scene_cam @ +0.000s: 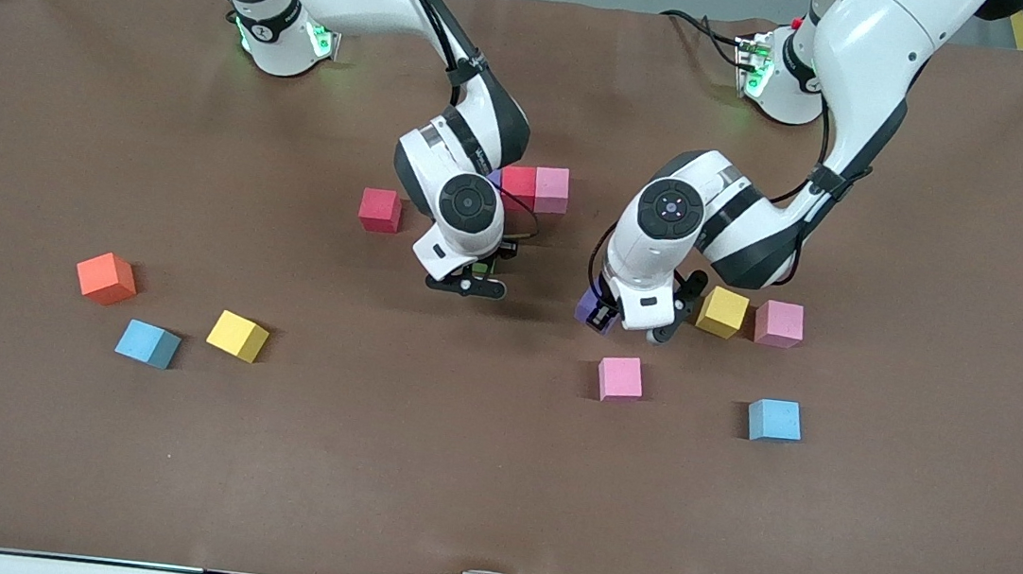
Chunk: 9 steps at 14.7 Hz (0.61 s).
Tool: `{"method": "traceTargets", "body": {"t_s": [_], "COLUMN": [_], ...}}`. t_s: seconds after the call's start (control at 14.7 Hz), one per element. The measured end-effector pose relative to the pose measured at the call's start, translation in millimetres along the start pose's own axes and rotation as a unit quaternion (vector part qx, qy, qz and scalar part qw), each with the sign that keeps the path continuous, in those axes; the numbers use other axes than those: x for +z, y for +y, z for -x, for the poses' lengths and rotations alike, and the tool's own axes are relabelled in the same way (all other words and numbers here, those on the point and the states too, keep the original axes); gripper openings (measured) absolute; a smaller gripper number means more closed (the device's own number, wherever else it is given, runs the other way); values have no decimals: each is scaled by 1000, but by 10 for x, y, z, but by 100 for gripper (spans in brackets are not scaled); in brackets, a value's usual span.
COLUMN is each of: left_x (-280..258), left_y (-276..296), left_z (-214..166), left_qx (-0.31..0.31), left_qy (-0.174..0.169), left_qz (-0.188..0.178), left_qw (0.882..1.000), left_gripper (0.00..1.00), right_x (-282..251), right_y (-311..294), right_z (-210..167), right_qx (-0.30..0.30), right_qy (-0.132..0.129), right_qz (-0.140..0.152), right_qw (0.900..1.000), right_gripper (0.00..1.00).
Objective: Arrange 11 blocks into digit 3
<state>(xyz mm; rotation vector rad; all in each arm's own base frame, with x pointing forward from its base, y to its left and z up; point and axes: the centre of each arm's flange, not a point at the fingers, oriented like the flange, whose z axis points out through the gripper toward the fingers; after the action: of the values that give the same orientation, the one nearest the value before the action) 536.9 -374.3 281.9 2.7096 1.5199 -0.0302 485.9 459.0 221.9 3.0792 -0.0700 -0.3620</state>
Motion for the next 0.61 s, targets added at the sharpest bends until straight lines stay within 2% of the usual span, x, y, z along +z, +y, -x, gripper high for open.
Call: {"method": "traceTargets", "body": {"t_s": [0.61], "left_x": [0], "left_y": [0], "left_z": [0], "left_qx": [0], "left_qy": [0], "left_qz": [0], "left_qw": [1000], "left_gripper": [58], "right_x": [4], "right_y": [-23], "right_z": [22], "right_qx": [2], "right_qy": [0], "right_qz": [0], "right_qw": [1000], "right_gripper": [56]}}
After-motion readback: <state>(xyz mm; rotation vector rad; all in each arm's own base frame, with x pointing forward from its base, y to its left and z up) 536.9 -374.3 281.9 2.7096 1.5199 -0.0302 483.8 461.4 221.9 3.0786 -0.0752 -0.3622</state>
